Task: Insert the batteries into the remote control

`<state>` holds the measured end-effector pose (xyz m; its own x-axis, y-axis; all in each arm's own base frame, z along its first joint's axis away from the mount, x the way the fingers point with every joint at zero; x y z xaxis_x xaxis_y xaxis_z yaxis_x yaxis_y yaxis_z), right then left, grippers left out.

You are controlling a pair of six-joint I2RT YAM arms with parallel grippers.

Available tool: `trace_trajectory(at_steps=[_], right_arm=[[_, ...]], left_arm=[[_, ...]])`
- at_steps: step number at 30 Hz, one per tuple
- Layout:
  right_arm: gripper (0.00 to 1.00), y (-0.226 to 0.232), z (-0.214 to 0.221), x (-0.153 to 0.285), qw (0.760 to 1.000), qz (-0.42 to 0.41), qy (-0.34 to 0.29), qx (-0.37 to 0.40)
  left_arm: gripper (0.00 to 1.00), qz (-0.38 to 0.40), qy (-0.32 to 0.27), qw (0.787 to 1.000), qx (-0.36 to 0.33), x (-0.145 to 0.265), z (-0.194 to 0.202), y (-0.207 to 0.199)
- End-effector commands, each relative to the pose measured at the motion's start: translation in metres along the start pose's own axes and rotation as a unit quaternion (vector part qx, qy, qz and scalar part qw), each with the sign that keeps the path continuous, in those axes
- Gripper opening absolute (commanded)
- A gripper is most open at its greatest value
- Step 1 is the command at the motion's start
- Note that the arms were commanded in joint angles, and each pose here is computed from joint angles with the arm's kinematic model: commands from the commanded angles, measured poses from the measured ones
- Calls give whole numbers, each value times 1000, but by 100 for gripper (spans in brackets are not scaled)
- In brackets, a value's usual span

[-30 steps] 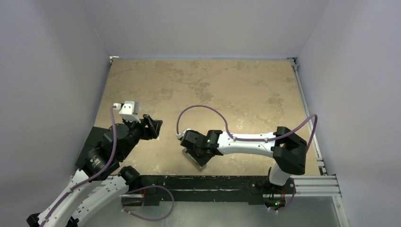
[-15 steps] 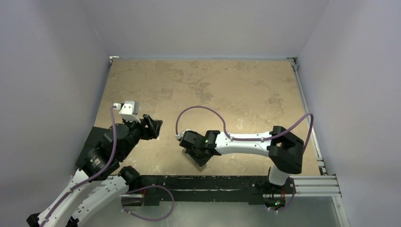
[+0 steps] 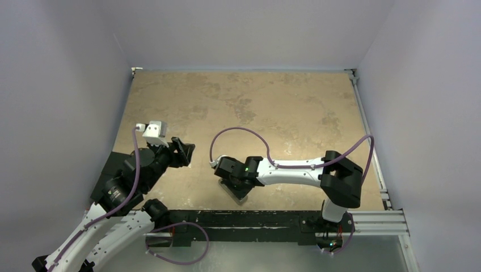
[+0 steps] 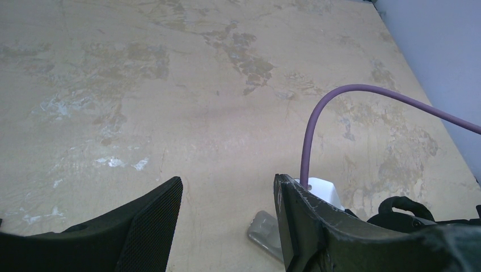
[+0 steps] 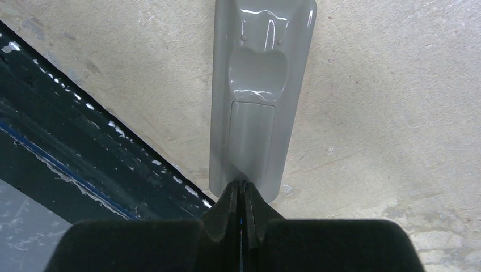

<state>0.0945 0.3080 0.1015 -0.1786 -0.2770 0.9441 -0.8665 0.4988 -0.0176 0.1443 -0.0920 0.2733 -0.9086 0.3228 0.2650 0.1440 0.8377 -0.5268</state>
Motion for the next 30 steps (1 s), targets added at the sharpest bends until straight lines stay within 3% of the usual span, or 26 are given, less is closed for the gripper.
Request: trace_trajectory(at_steps=[1, 12, 20, 30], right_arm=[[4, 1, -14, 1, 1000, -8, -25, -6], [3, 0, 3, -20, 1000, -9, 5, -3], [3, -2, -5, -12, 1000, -2, -13, -5], [14, -9, -21, 9, 998, 26, -51, -3]], left_arm=[[60, 0, -16, 1000, 0, -2, -4, 0], [60, -1, -16, 1000, 0, -2, -4, 0], [60, -1, -14, 1000, -1, -3, -3, 0], [60, -3, -15, 1000, 0, -3, -4, 0]])
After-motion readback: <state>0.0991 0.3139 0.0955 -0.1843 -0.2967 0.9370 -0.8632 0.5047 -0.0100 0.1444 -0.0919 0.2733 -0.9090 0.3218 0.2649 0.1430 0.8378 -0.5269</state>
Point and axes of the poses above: each gripper's point midway between its finger pads, its own x axis back along the fingers, its own y axis along the line the jaws close on, z = x × y, the point moved 6 cm from there along x, back along the fingers, and after that the axes turned 14 degrees about x, right-handed, at the moved point
